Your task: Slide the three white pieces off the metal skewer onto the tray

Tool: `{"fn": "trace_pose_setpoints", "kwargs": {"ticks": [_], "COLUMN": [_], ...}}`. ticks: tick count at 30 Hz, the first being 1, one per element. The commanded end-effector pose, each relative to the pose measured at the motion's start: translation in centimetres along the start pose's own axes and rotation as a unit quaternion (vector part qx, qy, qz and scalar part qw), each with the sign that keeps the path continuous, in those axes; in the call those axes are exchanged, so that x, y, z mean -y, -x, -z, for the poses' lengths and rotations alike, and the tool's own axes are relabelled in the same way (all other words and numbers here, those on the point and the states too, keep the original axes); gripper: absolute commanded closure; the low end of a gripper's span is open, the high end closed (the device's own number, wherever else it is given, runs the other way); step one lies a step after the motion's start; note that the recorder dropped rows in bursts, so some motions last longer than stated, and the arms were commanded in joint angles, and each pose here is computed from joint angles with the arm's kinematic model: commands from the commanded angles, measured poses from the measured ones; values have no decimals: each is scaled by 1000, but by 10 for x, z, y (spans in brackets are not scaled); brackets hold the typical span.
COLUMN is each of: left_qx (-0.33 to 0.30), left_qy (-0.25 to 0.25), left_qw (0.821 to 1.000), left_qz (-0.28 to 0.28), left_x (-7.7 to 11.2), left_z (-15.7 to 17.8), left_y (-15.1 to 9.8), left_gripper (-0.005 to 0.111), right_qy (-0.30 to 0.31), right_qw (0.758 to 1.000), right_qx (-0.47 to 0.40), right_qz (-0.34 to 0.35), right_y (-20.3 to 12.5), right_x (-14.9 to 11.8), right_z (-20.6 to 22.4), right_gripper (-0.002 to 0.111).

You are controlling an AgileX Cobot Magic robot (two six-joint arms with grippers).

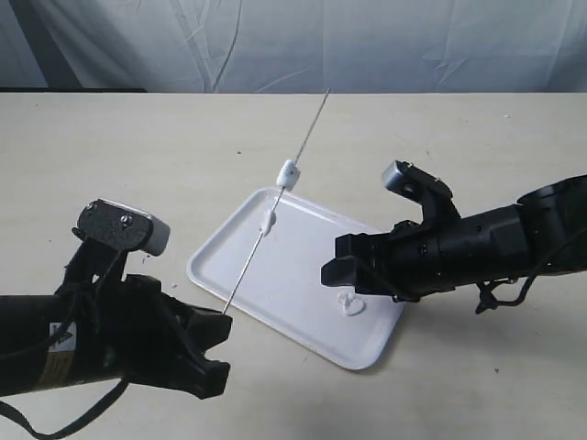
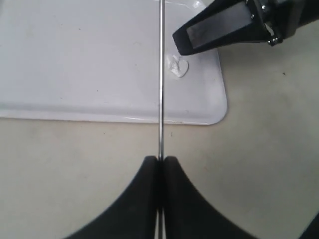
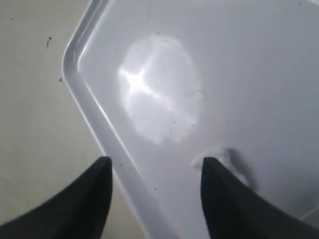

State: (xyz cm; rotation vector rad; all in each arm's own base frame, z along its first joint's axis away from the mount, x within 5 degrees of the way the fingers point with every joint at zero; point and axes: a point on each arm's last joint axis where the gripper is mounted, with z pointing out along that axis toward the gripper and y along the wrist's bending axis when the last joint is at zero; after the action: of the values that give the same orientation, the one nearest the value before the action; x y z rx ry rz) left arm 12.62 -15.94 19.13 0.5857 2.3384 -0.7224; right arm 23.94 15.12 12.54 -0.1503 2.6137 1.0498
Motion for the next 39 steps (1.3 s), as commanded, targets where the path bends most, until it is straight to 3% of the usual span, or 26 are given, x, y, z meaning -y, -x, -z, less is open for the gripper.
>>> {"fn": "trace_pose_setpoints", "kwargs": {"ticks": [1, 4, 10, 12, 14, 16, 19, 22, 25, 28, 39], "left_qx": [-23, -61, -95, -98, -75, -45, -35, -12, -22, -29, -29], "left_qy": [-21, -69, -166, -188, -245, -288, -328, -317, -316, -315, -362], "left_qw": [999, 995, 978, 973, 961, 950, 935, 939, 938, 936, 923], "left_qz": [14, 39, 84, 93, 102, 117, 128, 132, 138, 153, 131], "left_x": [-8, -12, -14, -15, -13, -18, -27, -34, -34, -34, -11], "left_z": [-1, -1, 10, 14, 21, 30, 43, 44, 44, 44, 40], "left_y": [0, -3, -2, 0, 6, 14, 17, 20, 19, 19, 19], "left_gripper": [107, 107, 107, 107, 107, 107, 107, 107, 107, 107, 107], "right_qy": [46, 90, 114, 132, 156, 155, 99, 106, 162, 179, 154], "right_qw": [998, 992, 980, 978, 972, 966, 965, 969, 964, 960, 968], "right_qx": [20, 42, 94, 90, 99, 132, 165, 155, 154, 168, 175], "right_qz": [30, 76, 131, 135, 149, 162, 179, 162, 147, 134, 97], "right_y": [5, 7, 6, 2, -3, -5, -11, -16, -17, -15, -2], "right_x": [-21, -45, -77, -83, -95, -103, -105, -107, -116, -119, -108], "right_z": [16, 39, 84, 92, 107, 124, 146, 149, 152, 154, 138], "right_gripper": [56, 56, 56, 56, 58, 58, 58, 58, 58, 58, 58]}}
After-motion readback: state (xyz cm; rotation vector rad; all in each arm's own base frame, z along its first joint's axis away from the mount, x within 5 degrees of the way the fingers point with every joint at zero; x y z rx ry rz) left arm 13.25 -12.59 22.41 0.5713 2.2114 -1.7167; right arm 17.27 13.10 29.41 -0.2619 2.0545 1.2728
